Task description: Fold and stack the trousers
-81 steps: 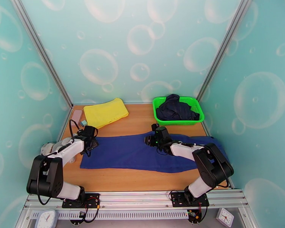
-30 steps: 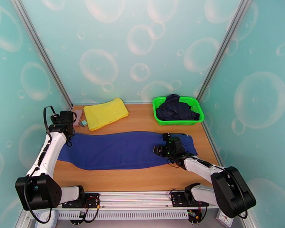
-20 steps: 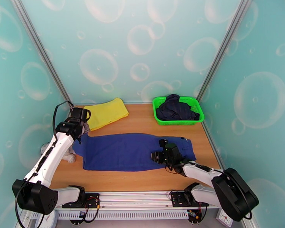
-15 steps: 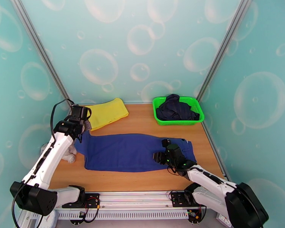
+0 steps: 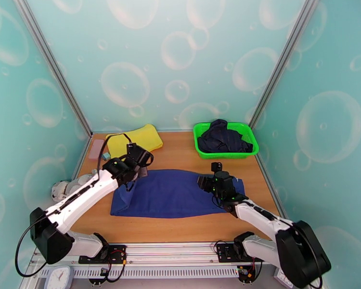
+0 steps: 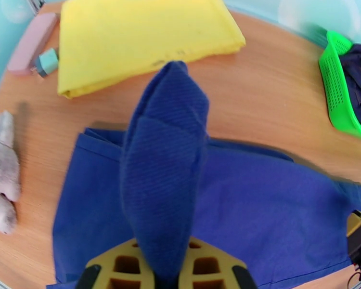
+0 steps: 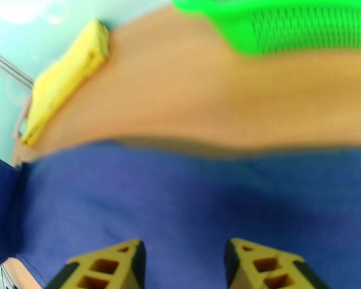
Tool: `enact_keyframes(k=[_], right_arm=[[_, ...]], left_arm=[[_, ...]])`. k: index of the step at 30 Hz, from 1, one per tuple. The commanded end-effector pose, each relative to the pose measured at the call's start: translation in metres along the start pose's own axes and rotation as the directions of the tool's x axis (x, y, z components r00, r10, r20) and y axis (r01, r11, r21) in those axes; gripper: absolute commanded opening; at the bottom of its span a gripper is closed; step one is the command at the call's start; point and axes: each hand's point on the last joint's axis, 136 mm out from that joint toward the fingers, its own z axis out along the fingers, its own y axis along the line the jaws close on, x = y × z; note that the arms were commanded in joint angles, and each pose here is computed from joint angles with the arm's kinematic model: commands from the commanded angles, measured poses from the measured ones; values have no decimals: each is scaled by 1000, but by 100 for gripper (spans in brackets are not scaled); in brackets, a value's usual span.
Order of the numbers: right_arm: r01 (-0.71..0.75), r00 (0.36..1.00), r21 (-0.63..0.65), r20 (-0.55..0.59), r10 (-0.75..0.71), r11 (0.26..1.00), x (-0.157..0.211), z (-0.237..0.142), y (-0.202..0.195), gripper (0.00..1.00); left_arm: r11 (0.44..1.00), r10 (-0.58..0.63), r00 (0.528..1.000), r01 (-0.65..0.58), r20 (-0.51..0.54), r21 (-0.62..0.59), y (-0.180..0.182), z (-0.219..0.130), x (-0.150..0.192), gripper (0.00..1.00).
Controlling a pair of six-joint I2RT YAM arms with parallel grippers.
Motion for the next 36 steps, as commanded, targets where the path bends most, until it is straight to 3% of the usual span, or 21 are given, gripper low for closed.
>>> enact_keyframes(k=[1, 8, 17, 19, 23, 28, 30, 33, 36], right_arm=[[108, 992, -112, 75, -100, 988, -18, 2, 27, 48], [71, 994, -127, 90, -60, 989, -14, -4, 14, 48], [65, 995, -102, 87, -56, 993, -15, -5, 4, 48], [60, 995, -104, 84, -52, 993, -15, -5, 3, 48], [55, 996, -111, 73, -47, 992, -13, -3, 4, 48], [52, 997, -99, 59, -47, 994, -11, 0, 0, 48], [50, 998, -103, 54, -44, 993, -10, 1, 0, 48], [52, 998, -112, 52, -46, 992, -11, 0, 2, 48], [51, 998, -123, 53, -45, 991, -12, -1, 4, 48]], left_arm=[[990, -138, 988, 139, 71, -9, -12, 22, 0, 0], [969, -241, 964, 233, 116, 78, -34, 45, 11, 0], [962, -245, 962, 226, 121, 153, -75, 56, 16, 1], [966, -226, 969, 209, 104, 150, -85, 64, 27, 18], [960, -157, 986, 139, 56, 243, -116, 75, 49, 31], [833, -45, 992, -27, 116, 553, -153, 21, 50, 52], [809, -71, 983, -43, 170, 586, -131, 0, 48, 61], [843, -161, 957, 7, 240, 538, -72, -11, 47, 78], [863, -219, 957, 99, 190, 496, -25, 2, 67, 81]])
